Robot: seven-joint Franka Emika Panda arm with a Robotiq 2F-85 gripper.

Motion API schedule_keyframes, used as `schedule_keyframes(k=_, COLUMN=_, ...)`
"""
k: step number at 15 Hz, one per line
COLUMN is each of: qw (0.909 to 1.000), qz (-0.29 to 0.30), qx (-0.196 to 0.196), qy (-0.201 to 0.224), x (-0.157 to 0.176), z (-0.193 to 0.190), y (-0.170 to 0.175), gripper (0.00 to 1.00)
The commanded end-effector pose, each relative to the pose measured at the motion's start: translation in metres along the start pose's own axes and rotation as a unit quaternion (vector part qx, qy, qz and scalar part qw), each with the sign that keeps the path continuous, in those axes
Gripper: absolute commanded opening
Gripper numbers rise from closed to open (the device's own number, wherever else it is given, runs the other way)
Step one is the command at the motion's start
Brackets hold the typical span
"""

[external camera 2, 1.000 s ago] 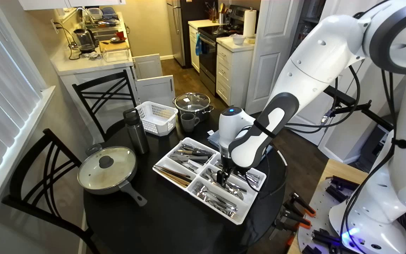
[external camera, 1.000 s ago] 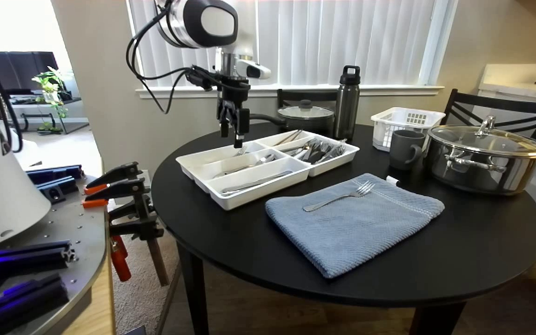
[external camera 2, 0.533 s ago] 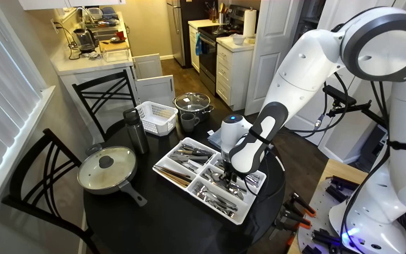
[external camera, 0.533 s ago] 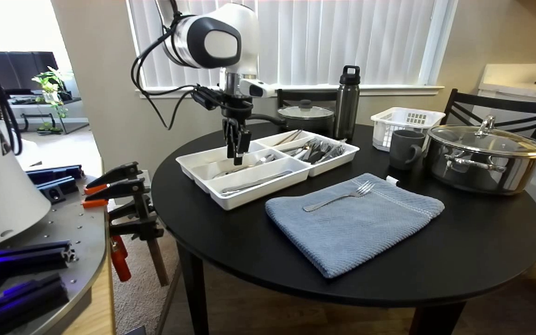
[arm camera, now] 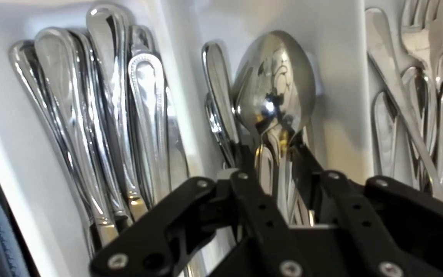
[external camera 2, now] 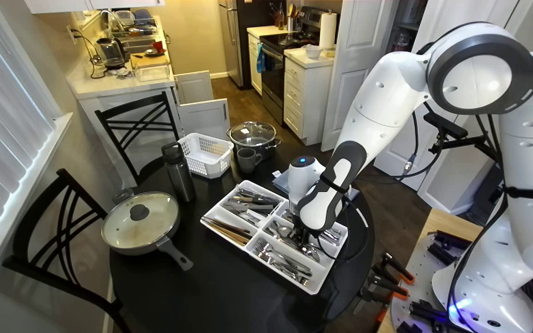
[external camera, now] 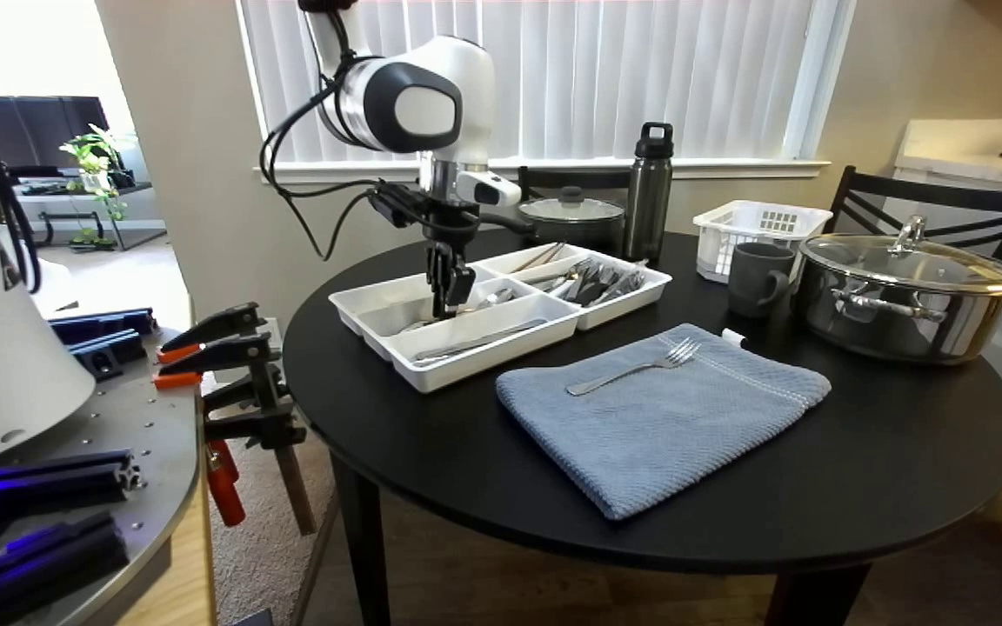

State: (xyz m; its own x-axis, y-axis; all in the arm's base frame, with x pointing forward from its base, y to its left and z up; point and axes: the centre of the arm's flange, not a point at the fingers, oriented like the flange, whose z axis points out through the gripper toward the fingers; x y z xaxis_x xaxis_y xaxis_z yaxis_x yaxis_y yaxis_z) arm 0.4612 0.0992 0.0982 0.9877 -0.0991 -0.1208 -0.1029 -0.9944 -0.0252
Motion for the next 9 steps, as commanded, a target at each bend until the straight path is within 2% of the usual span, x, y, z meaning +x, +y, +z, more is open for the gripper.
schedule_keyframes(k=1, qw=0.9999, qz=0.015, qx=0.002, qy=0.005, x=0.007, z=0.01, y=0.0, gripper=0.6)
schedule_keyframes(k=5, qw=0.9999, qz=0.001, qx=0.008, qy=0.012, x=0.017, z=0.005, y=-0.007, gripper=0.67)
schedule_keyframes(k=8, qw=0.9996, qz=-0.014, qx=0.01, qy=0.024, x=0.026, z=-0.003, y=-0.017, gripper=0.62)
schedule_keyframes(k=9, qw=0.9993, qz=-0.021, qx=0.007, qy=0.029, x=0.029, z=-0.005, y=-0.02, gripper=0.57)
